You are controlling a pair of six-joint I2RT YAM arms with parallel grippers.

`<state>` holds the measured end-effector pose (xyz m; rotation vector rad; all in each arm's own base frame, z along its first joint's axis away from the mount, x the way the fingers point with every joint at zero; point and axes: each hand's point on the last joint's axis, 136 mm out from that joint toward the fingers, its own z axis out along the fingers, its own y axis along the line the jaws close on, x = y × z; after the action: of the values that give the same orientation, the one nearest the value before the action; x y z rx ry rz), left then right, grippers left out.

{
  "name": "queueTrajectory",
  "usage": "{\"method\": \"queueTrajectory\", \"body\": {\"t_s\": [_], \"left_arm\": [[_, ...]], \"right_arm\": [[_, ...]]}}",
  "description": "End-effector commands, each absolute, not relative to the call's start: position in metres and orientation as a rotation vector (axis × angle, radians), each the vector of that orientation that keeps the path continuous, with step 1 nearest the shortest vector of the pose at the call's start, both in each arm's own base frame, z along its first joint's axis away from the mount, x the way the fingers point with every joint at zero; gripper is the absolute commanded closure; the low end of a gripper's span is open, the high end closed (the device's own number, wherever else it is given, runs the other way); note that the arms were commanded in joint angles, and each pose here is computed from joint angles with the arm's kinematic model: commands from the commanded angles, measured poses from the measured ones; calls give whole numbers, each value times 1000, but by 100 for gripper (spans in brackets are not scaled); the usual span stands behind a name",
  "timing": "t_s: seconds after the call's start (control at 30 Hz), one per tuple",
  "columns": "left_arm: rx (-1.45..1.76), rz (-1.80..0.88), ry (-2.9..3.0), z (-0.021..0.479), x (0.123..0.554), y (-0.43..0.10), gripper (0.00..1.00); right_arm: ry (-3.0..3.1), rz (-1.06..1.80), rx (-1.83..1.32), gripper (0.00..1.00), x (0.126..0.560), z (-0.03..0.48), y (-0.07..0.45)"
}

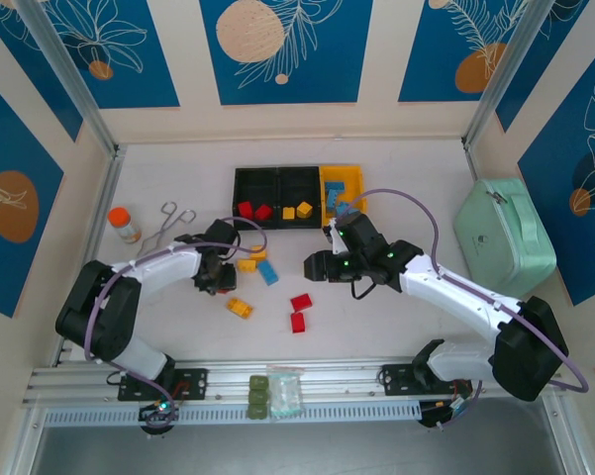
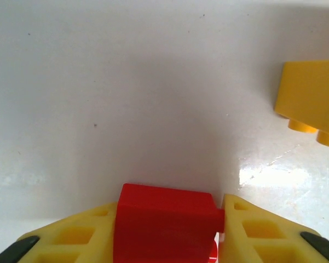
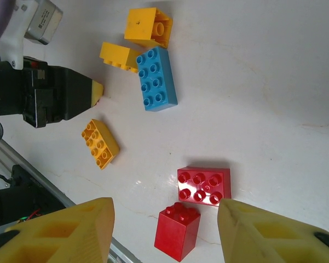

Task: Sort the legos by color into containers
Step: Pick up the lego from the center of the table, then place the lego in the container.

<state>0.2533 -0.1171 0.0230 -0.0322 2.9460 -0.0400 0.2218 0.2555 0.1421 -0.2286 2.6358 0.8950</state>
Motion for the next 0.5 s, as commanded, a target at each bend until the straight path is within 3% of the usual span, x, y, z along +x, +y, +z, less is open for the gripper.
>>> {"method": "queueTrajectory", "body": {"t_s": [0.0, 0.47], "left_arm": [[-18, -85, 2897, 48, 267, -123, 63], [52, -212, 2735, 117, 354, -171, 64]], "right_arm": [[2638, 930, -235, 48, 218, 144, 261], [2633, 928, -193, 47, 209, 139, 251]]}}
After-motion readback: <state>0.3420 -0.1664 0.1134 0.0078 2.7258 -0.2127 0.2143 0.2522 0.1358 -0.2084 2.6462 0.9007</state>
